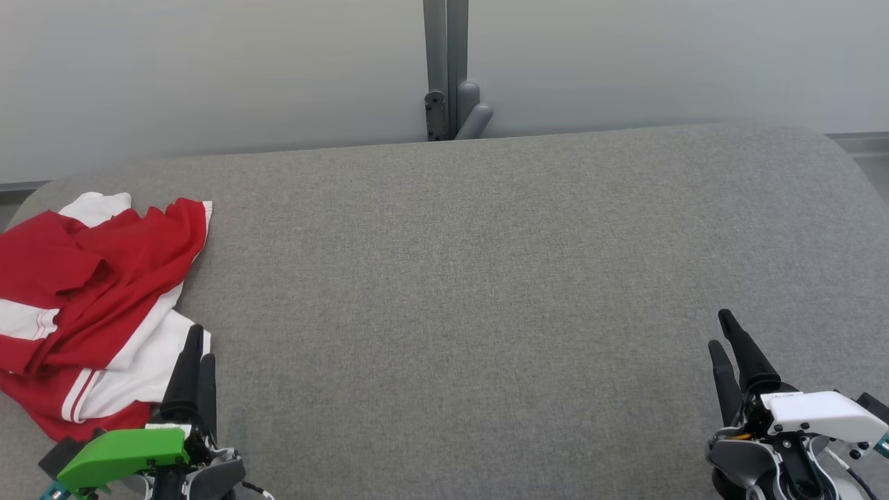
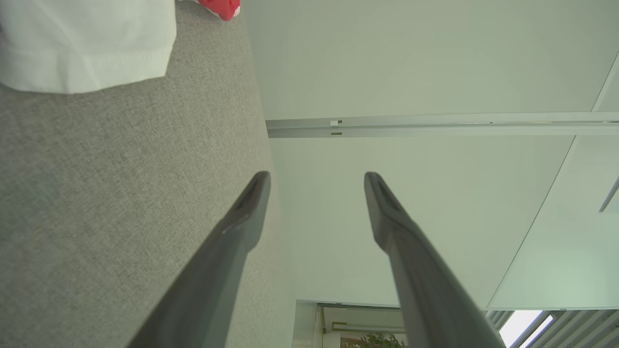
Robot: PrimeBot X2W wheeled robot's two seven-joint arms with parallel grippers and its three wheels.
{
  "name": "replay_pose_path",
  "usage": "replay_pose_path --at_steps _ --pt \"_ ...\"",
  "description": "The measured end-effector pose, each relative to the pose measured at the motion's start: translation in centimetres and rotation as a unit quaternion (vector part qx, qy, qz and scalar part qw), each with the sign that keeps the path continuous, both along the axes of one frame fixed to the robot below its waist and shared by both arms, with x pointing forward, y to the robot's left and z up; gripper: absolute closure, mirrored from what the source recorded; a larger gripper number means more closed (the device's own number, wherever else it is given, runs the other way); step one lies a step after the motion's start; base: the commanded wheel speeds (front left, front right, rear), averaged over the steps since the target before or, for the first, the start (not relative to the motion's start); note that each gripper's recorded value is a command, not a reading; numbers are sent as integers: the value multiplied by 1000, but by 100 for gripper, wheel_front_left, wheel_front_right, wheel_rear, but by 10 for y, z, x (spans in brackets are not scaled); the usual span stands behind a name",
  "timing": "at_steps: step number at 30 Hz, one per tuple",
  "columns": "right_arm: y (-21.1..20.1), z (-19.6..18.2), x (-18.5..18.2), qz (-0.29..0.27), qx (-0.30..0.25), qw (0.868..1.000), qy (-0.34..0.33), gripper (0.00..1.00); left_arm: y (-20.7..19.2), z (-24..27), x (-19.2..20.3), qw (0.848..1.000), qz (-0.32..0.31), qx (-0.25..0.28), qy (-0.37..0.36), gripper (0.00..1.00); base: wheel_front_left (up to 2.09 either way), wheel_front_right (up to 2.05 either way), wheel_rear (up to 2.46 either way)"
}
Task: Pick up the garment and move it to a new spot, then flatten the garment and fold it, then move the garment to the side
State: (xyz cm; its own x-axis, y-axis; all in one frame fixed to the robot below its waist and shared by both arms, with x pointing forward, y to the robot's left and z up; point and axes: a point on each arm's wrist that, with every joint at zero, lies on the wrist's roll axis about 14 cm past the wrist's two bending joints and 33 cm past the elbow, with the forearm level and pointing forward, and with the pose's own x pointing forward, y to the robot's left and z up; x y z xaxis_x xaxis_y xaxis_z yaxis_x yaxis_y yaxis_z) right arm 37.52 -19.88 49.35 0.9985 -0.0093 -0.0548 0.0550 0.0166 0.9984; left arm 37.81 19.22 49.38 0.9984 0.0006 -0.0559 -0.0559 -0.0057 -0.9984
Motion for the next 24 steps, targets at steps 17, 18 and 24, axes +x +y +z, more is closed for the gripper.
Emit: replay_pose_path --at_steps 17,18,24 --pt "11 18 2 18 -232 972 -22 0 -6 -2 -2 984 -10 179 12 0 0 0 0" --pt "12 18 2 19 -243 970 -22 0 -6 -3 -2 982 -10 190 12 0 0 0 0" --pt "16 21 2 22 -296 954 -29 0 -5 -2 -3 971 -9 240 10 0 0 0 0"
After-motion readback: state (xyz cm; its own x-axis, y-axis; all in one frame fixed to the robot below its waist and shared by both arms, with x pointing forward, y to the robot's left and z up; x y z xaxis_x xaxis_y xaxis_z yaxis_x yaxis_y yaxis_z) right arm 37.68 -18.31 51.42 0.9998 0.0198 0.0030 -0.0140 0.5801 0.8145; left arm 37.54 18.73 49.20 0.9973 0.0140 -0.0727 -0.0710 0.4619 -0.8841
